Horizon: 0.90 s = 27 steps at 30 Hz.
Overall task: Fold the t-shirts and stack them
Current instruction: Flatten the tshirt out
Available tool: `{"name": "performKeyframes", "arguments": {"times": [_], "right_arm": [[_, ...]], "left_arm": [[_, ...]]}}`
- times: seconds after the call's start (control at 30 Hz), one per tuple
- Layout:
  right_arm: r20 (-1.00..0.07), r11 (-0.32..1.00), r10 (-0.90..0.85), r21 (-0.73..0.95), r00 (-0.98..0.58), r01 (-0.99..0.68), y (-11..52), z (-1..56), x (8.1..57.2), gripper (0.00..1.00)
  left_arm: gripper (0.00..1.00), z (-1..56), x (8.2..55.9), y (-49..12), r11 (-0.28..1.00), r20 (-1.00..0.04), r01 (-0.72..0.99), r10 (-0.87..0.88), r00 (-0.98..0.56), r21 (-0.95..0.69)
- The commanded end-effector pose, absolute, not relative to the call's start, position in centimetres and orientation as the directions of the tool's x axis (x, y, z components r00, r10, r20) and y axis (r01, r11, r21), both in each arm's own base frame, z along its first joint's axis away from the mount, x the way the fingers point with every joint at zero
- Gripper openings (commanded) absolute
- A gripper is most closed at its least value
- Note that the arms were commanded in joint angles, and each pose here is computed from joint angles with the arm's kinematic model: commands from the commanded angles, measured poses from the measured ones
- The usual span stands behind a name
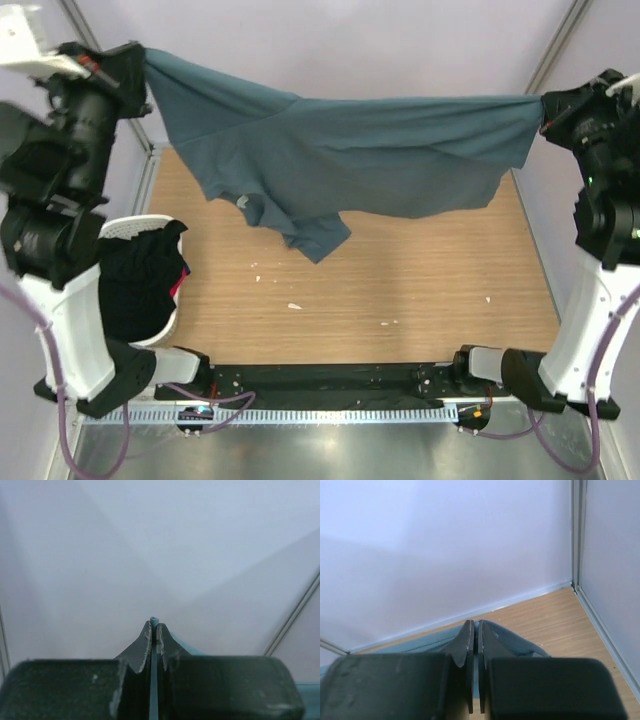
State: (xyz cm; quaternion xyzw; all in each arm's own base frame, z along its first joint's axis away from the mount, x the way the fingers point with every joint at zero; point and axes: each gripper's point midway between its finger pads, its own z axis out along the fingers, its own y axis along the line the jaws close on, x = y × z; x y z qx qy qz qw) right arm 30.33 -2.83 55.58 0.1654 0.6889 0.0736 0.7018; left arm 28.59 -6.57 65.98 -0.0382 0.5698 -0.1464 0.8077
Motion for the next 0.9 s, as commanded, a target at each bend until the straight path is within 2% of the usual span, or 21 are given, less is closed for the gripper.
{"name": "performKeyframes", "arguments": {"times": [0.0, 0.13, 0.27, 0.37, 0.5, 0.63, 0.7, 0.73, 0.77, 0.87], "right_arm": [[-0.94, 0.944, 0.313, 0.324, 0.138, 0.061, -1.7, 58.3, 27.0, 0.01], [-0.935, 0.948, 0.313, 0.319, 0.169, 0.009, -0.2, 59.3, 24.1, 0.01], [-0.911, 0.946, 0.316, 0.325, 0.265, -0.011, 0.0, 61.9, 18.9, 0.01], [-0.895, 0.942, 0.33, 0.331, 0.3, -0.052, 0.5, 62.9, 16.5, 0.01], [-0.897, 0.942, 0.33, 0.331, 0.293, -0.047, 0.5, 62.4, 14.8, 0.01], [-0.897, 0.94, 0.314, 0.34, 0.31, 0.033, -1.0, 62.4, 14.9, 0.01], [-0.902, 0.933, 0.314, 0.35, 0.297, 0.078, -1.7, 62.0, 15.4, 0.01], [-0.914, 0.931, 0.318, 0.351, 0.253, 0.097, -1.8, 61.2, 17.3, 0.01], [-0.919, 0.931, 0.319, 0.349, 0.232, 0.104, -1.8, 60.8, 17.9, 0.01], [-0.94, 0.924, 0.313, 0.334, 0.135, 0.185, -2.7, 58.3, 22.4, 0.01]], "left_arm": [[0.0, 69.4, 21.9, -4.7, 0.948, -0.856, 0.238, -0.297, 0.424, -0.211], [0.0, 69.4, 17.5, -3.5, 0.941, -0.84, 0.252, -0.32, 0.438, -0.227], [0.0, 69.7, 13.8, -2.5, 0.93, -0.815, 0.277, -0.35, 0.462, -0.242], [0.0, 70.4, 10.3, -1.7, 0.912, -0.77, 0.315, -0.396, 0.5, -0.264], [0.0, 71.3, 8.7, -0.9, 0.908, -0.735, 0.317, -0.409, 0.541, -0.273], [0.0, 71.3, 11.5, -1.5, 0.916, -0.76, 0.295, -0.393, 0.517, -0.273], [0.0, 70.5, 15.4, -2.6, 0.928, -0.809, 0.264, -0.362, 0.463, -0.265], [0.0, 70.0, 16.8, -2.5, 0.933, -0.821, 0.229, -0.353, 0.448, -0.276], [0.0, 68.9, 20.6, -3.9, 0.941, -0.858, 0.209, -0.329, 0.394, -0.264], [0.0, 66.8, 25.6, -4.5, 0.966, -0.909, 0.119, -0.256, 0.328, -0.229]]}}
